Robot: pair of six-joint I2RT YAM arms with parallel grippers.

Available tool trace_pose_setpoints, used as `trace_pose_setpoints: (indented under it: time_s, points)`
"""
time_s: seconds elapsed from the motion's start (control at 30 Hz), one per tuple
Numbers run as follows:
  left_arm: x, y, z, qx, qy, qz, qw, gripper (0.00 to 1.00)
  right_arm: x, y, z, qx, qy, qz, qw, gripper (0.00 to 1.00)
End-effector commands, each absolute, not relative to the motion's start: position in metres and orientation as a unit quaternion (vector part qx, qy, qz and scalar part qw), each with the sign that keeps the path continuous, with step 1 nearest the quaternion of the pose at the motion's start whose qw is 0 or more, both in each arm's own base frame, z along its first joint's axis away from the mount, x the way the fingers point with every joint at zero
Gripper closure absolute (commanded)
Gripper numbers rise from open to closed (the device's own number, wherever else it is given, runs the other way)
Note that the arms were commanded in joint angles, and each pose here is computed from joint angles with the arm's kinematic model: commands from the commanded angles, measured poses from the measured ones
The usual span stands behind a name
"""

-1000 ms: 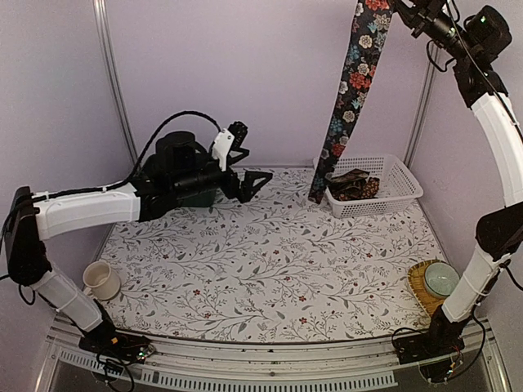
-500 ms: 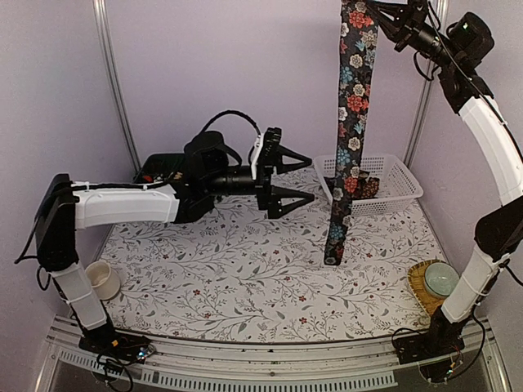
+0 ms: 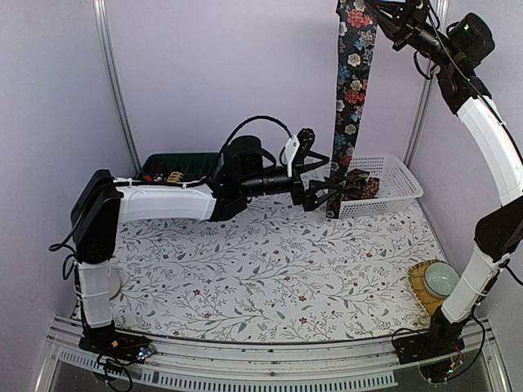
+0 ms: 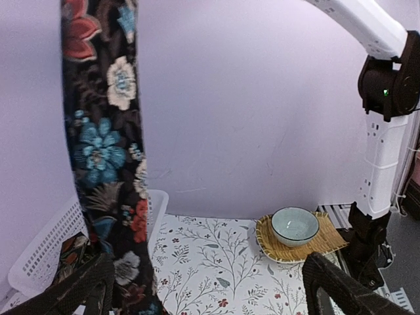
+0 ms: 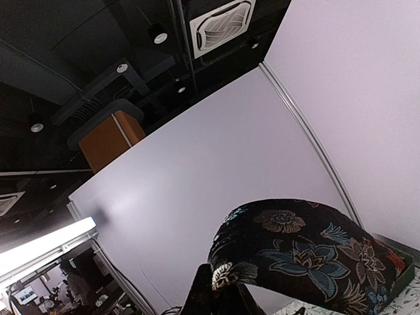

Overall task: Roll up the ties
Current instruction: Pass from the right arm to the left

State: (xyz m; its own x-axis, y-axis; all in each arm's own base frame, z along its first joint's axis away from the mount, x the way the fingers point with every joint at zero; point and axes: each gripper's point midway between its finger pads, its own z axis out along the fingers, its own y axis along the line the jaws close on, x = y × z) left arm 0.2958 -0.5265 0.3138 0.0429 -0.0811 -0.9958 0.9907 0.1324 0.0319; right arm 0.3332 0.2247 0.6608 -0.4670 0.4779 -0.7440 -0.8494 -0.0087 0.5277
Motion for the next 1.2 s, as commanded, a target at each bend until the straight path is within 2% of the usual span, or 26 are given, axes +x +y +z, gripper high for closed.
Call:
trace_pose_setpoints:
  time_s: [0.0,0.2,0.37,0.47,0.53,0.57,0.6,0.63,0.7,0.73,0.8,0.87,1.0,1.07,1.17]
  points:
    - [0.314,-0.529,0.312,0.434,0.519,-0.437,0.592,0.0,0.281,0.216,0.691,-0.217,0.474,0.691,0.501,1.0]
    - [0.316,-0.53,0.306,0.437,0.515,-0.431,0.598,0.0,0.28,0.221,0.69,-0.223,0.472,0.698,0.49,1.0]
    - [0.291,-0.537,0.301,0.477,0.475,-0.477,0.565,0.0,0.28,0.224,0.689,-0.223,0.473,0.703,0.482,1.0]
    - [0.271,-0.544,0.297,0.507,0.445,-0.521,0.523,0.07,0.28,0.225,0.688,-0.225,0.472,0.704,0.48,1.0]
    - [0.263,-0.546,0.296,0.518,0.435,-0.535,0.507,0.2,0.281,0.225,0.687,-0.224,0.473,0.706,0.478,1.0]
    - [0.261,-0.548,0.295,0.521,0.433,-0.538,0.501,0.32,0.283,0.226,0.687,-0.223,0.473,0.706,0.477,1.0]
    - [0.261,-0.549,0.293,0.522,0.435,-0.539,0.498,0.49,0.284,0.226,0.686,-0.223,0.475,0.706,0.475,1.0]
    - [0.263,-0.549,0.291,0.52,0.44,-0.538,0.498,0.7,0.285,0.226,0.685,-0.223,0.476,0.707,0.474,1.0]
    - [0.265,-0.548,0.29,0.518,0.447,-0.53,0.501,0.91,0.286,0.227,0.683,-0.222,0.477,0.707,0.473,1.0]
    - [0.268,-0.546,0.291,0.514,0.454,-0.522,0.506,0.98,0.288,0.228,0.681,-0.222,0.479,0.707,0.471,1.0]
    - [0.281,-0.539,0.291,0.502,0.483,-0.492,0.522,1.0,0.291,0.229,0.677,-0.222,0.484,0.705,0.469,1.0]
    - [0.306,-0.524,0.288,0.472,0.544,-0.43,0.544,1.0,0.297,0.232,0.667,-0.224,0.494,0.702,0.462,1.0]
    - [0.362,-0.45,0.275,0.397,0.674,-0.219,0.584,1.0,0.313,0.239,0.631,-0.222,0.518,0.692,0.451,1.0]
    - [0.372,-0.405,0.267,0.375,0.702,-0.141,0.589,1.0,0.322,0.241,0.61,-0.213,0.529,0.69,0.446,1.0]
    - [0.369,-0.347,0.261,0.341,0.724,-0.102,0.591,1.0,0.333,0.243,0.583,-0.204,0.542,0.684,0.444,1.0]
